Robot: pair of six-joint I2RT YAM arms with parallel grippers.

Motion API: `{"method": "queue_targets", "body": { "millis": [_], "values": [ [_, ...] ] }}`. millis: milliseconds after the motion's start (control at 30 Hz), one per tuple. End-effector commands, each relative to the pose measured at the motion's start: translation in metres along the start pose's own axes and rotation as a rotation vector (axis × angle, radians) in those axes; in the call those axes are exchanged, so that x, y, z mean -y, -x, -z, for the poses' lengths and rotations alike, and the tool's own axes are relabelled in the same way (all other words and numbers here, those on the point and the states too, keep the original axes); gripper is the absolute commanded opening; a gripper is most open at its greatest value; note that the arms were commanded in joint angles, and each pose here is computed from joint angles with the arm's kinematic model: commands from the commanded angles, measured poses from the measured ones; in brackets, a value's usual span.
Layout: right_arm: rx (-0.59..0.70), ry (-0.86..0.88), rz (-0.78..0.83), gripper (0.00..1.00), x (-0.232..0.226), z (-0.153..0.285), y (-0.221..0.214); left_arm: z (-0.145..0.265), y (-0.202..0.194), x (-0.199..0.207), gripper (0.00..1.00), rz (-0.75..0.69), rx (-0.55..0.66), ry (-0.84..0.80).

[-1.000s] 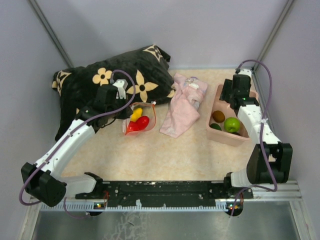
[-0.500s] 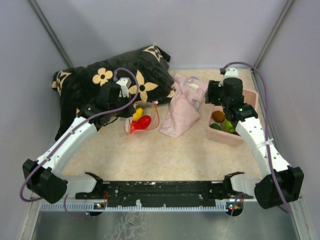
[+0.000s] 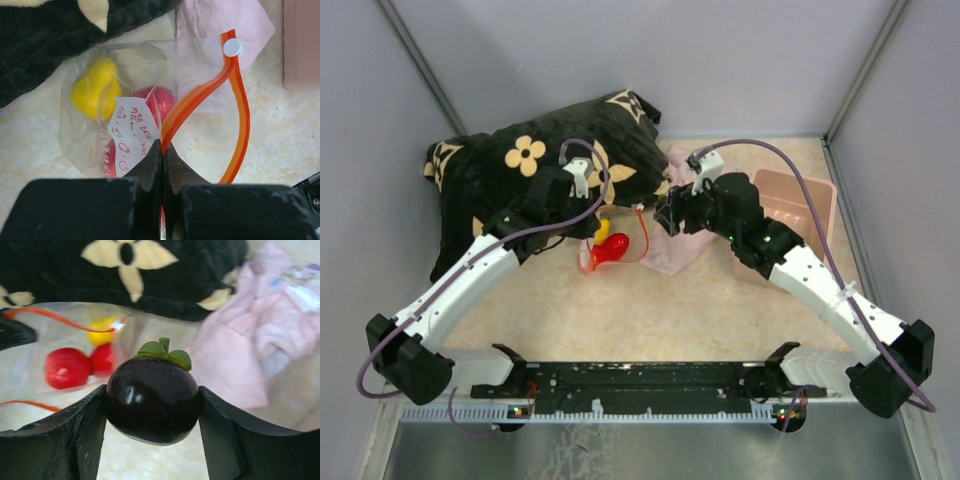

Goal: Place the food in the zip-top bag and seal the zipper
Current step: Place the fake fruit in the zipper food storage bag.

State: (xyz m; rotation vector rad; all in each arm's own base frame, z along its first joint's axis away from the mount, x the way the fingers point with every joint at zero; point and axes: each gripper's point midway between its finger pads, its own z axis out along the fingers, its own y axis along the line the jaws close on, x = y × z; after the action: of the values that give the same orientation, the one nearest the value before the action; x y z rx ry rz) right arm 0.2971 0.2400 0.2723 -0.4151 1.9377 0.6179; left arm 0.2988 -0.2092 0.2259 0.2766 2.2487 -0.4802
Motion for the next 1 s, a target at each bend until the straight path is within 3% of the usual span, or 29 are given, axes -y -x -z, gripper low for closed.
{"method": "queue_targets", "body": {
  "millis": [0,333,767,967],
  "values": [
    [0.142,0.226,-0.005,0.53,-0.063,0.008,0.042,0.007,0.016,0.010,0.00,0.005,0.042,-0.006],
    [0.055,0.388,0.015,0.54,-0.113,-0.021,0.006,0.010,0.014,0.023,0.00,-0.008,0.043,-0.023],
    [-0.040,0.263,0.021,0.61,-0.086,-0.069,-0.049,0.015,0.008,0.046,0.00,-0.028,0.037,-0.054],
    [-0.015,0.210,0.014,0.70,-0.074,-0.082,-0.061,0.013,0.003,0.055,0.00,-0.039,0.020,-0.072]
  ]
}}
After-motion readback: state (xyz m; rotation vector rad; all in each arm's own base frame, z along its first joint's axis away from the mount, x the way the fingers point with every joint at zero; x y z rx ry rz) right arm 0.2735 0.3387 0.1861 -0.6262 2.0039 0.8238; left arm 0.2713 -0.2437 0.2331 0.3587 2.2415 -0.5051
